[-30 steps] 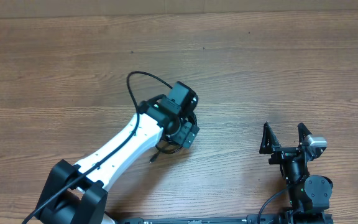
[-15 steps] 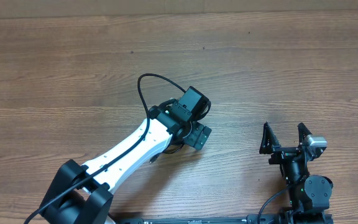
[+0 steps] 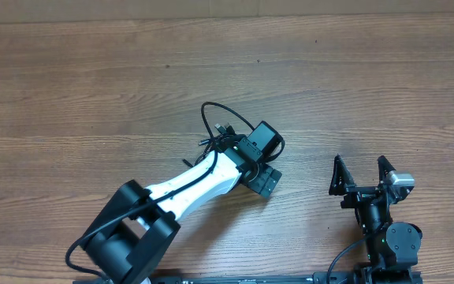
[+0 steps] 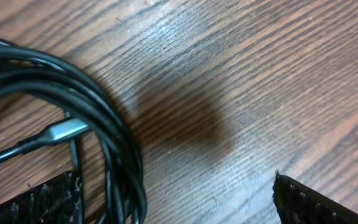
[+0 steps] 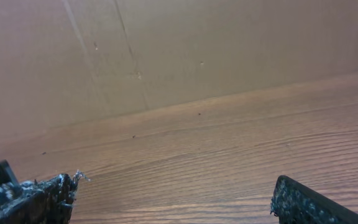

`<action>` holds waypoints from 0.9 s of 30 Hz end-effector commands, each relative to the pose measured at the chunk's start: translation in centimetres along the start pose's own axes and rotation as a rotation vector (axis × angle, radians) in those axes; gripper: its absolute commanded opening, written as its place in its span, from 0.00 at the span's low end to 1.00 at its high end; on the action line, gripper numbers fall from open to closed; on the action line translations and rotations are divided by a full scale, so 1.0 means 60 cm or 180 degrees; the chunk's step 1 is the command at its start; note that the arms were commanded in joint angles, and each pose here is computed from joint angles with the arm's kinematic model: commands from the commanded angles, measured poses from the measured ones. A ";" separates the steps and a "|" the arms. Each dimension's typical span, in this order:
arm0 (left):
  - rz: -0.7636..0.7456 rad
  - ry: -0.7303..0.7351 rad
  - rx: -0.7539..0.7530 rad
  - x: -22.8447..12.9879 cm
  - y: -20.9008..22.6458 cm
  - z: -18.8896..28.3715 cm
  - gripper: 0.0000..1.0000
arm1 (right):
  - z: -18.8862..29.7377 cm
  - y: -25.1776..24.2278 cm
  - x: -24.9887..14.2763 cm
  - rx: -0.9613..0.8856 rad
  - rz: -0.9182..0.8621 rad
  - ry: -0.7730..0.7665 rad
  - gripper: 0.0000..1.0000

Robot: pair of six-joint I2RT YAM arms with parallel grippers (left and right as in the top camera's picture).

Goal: Untangle cables
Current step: 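Lower the left gripper onto the cable bundle and close on it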

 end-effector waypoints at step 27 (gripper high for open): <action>0.0201 0.0249 0.0068 -0.015 0.001 -0.070 0.89 | -0.001 -0.003 -0.004 -0.0038 0.0020 -0.0008 1.00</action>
Point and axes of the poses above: each gripper's point midway between its finger pads, its own z axis back along the fingers, its own y axis along the line the jaws close on, x = y × z, the point moved 8 cm from there along z, back along the fingers, and after that the axes turned 5 degrees about z, right-handed, at the moved point
